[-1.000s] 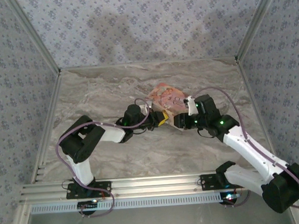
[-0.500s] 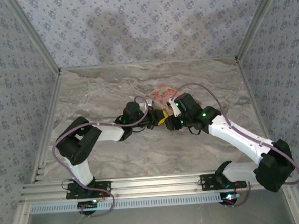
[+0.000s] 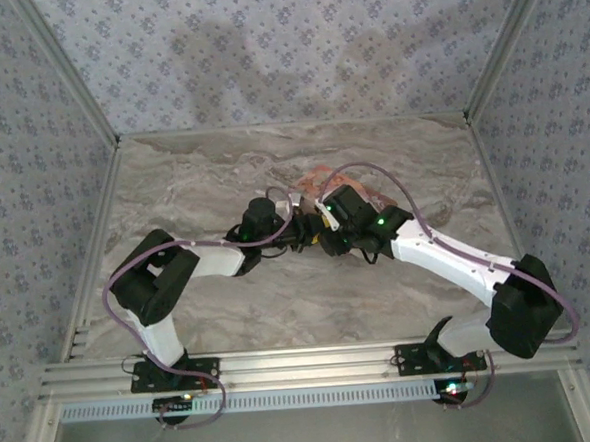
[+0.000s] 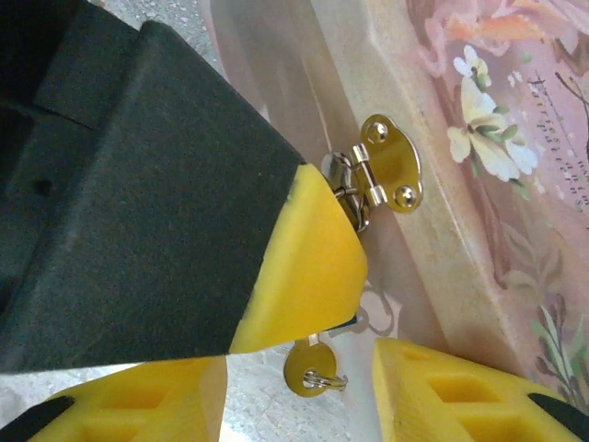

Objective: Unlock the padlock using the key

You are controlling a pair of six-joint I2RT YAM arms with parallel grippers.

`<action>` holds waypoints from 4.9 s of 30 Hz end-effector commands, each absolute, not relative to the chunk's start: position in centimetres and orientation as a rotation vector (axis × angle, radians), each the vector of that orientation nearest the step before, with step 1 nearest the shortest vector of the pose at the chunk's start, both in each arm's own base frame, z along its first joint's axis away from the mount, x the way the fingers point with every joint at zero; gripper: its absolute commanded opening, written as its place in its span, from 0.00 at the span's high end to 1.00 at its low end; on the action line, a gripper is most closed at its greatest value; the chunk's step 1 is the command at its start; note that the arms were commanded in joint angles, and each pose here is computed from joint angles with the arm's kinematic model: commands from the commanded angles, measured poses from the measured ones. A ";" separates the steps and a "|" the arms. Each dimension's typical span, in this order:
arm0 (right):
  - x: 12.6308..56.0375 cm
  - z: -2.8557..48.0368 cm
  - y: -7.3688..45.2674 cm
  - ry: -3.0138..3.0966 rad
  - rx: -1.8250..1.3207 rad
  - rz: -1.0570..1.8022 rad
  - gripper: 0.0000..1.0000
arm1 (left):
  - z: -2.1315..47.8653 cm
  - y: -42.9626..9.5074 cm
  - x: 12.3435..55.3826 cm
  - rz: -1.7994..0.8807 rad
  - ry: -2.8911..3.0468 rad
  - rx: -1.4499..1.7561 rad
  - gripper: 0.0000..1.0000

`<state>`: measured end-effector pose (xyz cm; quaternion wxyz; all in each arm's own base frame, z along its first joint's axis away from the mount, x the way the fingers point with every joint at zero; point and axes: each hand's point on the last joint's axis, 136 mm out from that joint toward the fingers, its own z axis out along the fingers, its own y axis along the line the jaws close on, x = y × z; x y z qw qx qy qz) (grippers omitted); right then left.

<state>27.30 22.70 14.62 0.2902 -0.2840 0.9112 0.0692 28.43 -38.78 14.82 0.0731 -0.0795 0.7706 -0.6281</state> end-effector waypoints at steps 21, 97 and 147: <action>29.2 14.1 22.5 2.396 -0.849 -0.057 0.81 | 20.6 -39.1 28.5 -2.022 2.153 -0.118 1.00; 30.4 10.9 12.1 2.475 0.372 0.675 0.25 | 11.2 -30.6 41.1 -0.832 2.563 0.116 0.43; 25.3 7.7 23.2 2.430 -0.405 0.288 0.47 | 11.4 -26.7 33.4 -0.868 2.462 -0.060 0.44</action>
